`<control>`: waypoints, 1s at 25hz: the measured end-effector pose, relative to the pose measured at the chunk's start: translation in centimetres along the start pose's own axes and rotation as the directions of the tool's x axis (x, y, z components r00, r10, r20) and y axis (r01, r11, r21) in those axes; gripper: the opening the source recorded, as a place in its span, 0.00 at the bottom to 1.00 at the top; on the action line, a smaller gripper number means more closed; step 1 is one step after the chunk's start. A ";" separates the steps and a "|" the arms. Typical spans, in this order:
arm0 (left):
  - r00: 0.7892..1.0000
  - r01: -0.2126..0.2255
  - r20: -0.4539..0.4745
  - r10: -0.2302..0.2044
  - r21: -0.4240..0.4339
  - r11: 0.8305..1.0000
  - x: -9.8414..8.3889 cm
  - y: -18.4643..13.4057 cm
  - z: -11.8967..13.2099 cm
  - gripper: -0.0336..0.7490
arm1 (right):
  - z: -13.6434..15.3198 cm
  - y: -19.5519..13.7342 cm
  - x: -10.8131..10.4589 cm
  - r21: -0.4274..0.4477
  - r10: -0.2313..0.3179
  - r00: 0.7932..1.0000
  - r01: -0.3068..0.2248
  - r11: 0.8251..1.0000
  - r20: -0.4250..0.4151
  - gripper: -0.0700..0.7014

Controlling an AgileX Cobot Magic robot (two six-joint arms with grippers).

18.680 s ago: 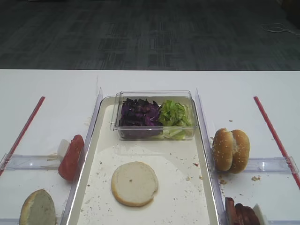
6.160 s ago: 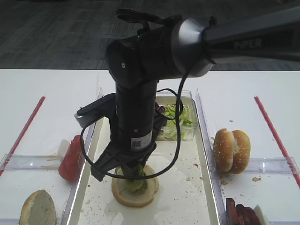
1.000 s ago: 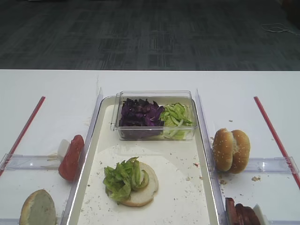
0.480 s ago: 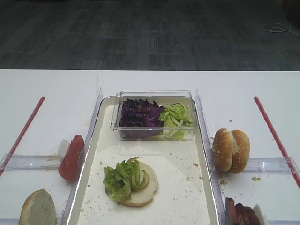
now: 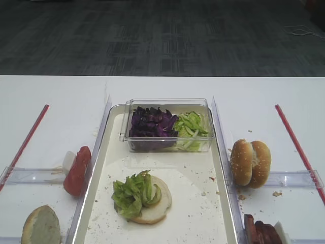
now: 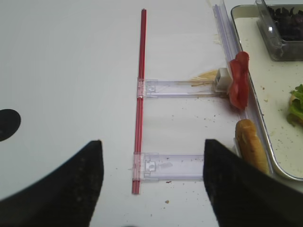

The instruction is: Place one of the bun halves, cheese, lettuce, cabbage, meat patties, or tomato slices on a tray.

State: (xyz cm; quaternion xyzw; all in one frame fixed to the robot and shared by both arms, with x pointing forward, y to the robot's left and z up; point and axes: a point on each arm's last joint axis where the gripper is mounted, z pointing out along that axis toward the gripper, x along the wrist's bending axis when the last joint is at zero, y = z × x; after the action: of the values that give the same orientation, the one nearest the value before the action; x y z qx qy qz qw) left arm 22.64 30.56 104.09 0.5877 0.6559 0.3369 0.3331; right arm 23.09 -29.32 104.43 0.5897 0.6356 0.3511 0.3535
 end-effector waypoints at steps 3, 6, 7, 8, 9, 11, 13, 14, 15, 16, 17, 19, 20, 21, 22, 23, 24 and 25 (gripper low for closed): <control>1.000 0.000 0.000 0.000 0.000 1.000 0.0 0.0 0.0 0.62 | 0.0 0.0 0.0 0.000 0.000 1.000 0.000 1.000 0.000 0.81; 1.000 0.000 0.000 0.000 0.000 1.000 0.0 0.0 0.0 0.62 | 0.0 0.0 0.0 0.000 0.000 1.000 0.000 1.000 0.000 0.81; 1.000 0.000 0.000 0.000 0.000 1.000 0.0 0.0 0.0 0.62 | 0.0 0.0 0.0 0.000 0.000 1.000 0.000 1.000 0.000 0.81; 1.000 0.000 0.000 0.000 0.000 1.000 0.0 0.0 0.0 0.62 | 0.0 0.0 0.0 0.000 0.000 1.000 0.000 1.000 0.000 0.81; 1.000 0.000 0.000 0.000 0.000 1.000 0.0 0.0 0.0 0.62 | 0.0 0.0 0.0 0.000 0.000 1.000 0.000 1.000 0.000 0.81; 1.000 0.000 0.000 0.000 0.000 1.000 0.0 0.0 0.0 0.62 | 0.0 0.0 0.0 0.000 0.000 1.000 0.000 1.000 0.000 0.81; 1.000 0.000 0.000 0.000 0.000 1.000 0.0 0.0 0.0 0.62 | 0.0 0.0 0.0 0.000 0.000 1.000 0.000 1.000 0.000 0.81; 1.000 0.000 0.000 0.000 0.000 1.000 0.0 0.0 0.0 0.62 | 0.0 0.0 0.0 0.000 0.000 1.000 0.000 1.000 0.000 0.81; 1.000 0.000 0.000 0.000 0.000 1.000 0.0 0.0 0.0 0.62 | 0.0 0.0 0.0 0.000 -0.002 1.000 0.002 1.000 0.000 0.81; 1.000 0.000 0.000 0.000 0.000 1.000 0.0 0.0 0.0 0.62 | 0.0 0.0 0.0 0.000 -0.002 1.000 0.002 1.000 0.000 0.81; 1.000 0.000 0.000 0.000 0.000 1.000 0.0 0.0 0.0 0.62 | 0.0 0.0 0.0 0.000 -0.002 1.000 0.002 1.000 0.000 0.81; 1.000 0.000 0.000 0.000 0.000 1.000 0.0 0.0 0.0 0.62 | 0.0 0.0 0.0 0.000 -0.002 1.000 0.002 1.000 0.000 0.81; 1.000 0.000 0.000 0.000 0.000 1.000 0.0 0.0 0.0 0.62 | 0.0 0.0 0.0 0.000 -0.002 1.000 0.002 1.000 0.000 0.81; 1.000 0.000 0.000 0.000 0.000 1.000 0.0 0.0 0.0 0.62 | 0.0 0.0 0.0 0.000 -0.002 1.000 0.002 1.000 0.000 0.81; 1.000 0.000 0.000 0.000 0.000 1.000 0.0 0.0 0.0 0.62 | 0.0 0.0 0.0 0.000 -0.002 1.000 0.002 1.000 0.000 0.81; 1.000 0.000 0.000 0.000 0.000 1.000 0.0 0.0 0.0 0.62 | 0.0 0.0 0.0 0.000 -0.002 1.000 0.002 1.000 0.000 0.81; 1.000 0.000 0.000 0.000 0.000 1.000 0.0 0.0 0.0 0.62 | 0.0 0.0 0.0 0.000 -0.002 1.000 0.002 1.000 0.000 0.81; 1.000 0.000 0.000 0.000 0.000 1.000 0.0 0.0 0.0 0.62 | 0.0 0.0 0.0 0.000 -0.002 1.000 0.002 1.000 0.000 0.81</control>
State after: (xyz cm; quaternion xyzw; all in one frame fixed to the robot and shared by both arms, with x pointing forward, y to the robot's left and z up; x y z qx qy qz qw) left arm 22.64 30.56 104.09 0.5877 0.6559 0.3369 0.3331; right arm 23.09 -29.32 104.43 0.5891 0.6362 0.3508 0.3538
